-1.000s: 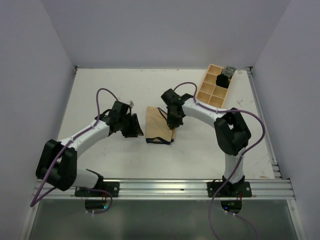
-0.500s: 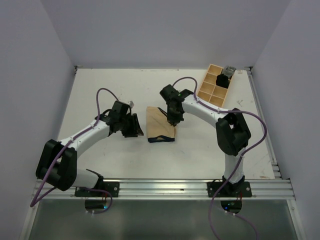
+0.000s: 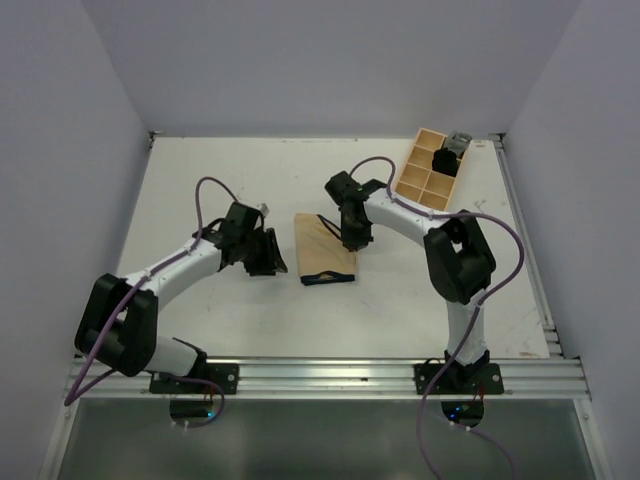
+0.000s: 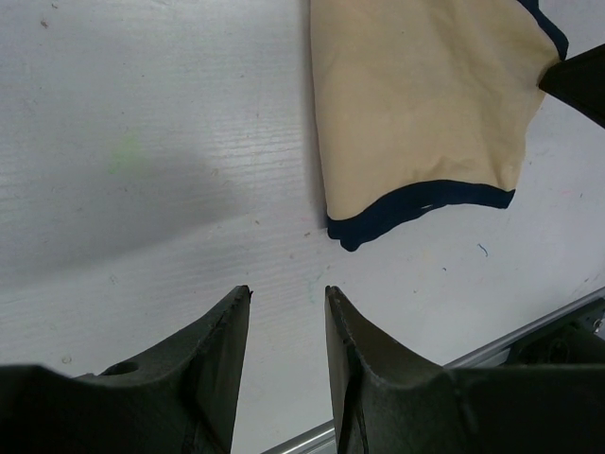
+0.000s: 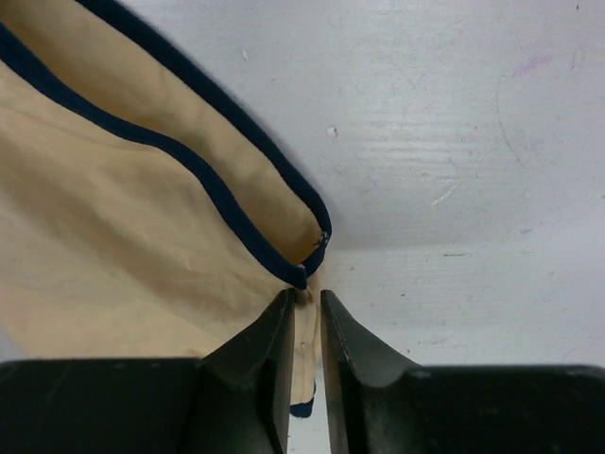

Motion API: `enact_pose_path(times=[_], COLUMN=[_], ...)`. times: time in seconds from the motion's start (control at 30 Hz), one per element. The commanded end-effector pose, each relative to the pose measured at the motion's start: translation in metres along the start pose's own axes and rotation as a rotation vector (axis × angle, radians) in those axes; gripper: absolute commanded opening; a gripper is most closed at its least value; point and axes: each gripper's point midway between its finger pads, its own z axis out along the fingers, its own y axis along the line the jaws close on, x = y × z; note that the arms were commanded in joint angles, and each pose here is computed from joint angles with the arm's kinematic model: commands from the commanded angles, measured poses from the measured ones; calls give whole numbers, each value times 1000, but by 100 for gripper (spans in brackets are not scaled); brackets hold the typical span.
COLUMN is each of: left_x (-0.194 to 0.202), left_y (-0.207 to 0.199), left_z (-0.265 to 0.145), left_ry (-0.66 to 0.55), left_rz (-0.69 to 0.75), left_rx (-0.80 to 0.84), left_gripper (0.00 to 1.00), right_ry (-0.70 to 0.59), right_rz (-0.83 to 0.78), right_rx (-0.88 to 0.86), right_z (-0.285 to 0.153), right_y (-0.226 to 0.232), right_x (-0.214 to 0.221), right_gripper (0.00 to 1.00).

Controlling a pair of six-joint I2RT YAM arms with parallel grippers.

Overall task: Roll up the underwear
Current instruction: Fold the underwear

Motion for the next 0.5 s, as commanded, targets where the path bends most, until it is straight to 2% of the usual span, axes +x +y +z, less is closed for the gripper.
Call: enact_pose_path(times=[0.0,0.27,0.47], left_x=[-16,-19,-24], left_y=[-10,-15,-19], left_z=[0,9,23], left_ry=[-39,-31,-20], left_rz=[13,1,-11], left_rx=[26,45,66], left_gripper=[42,43,43], right_ry=[-35,-53,-70], right_rz=[-25,-52,-64], right_rx=[33,-33,-206], right_z=[9,-10,-38], right_y=[-7,-1,17], right_x=[-9,-11,-6], right_gripper=[23,33,33])
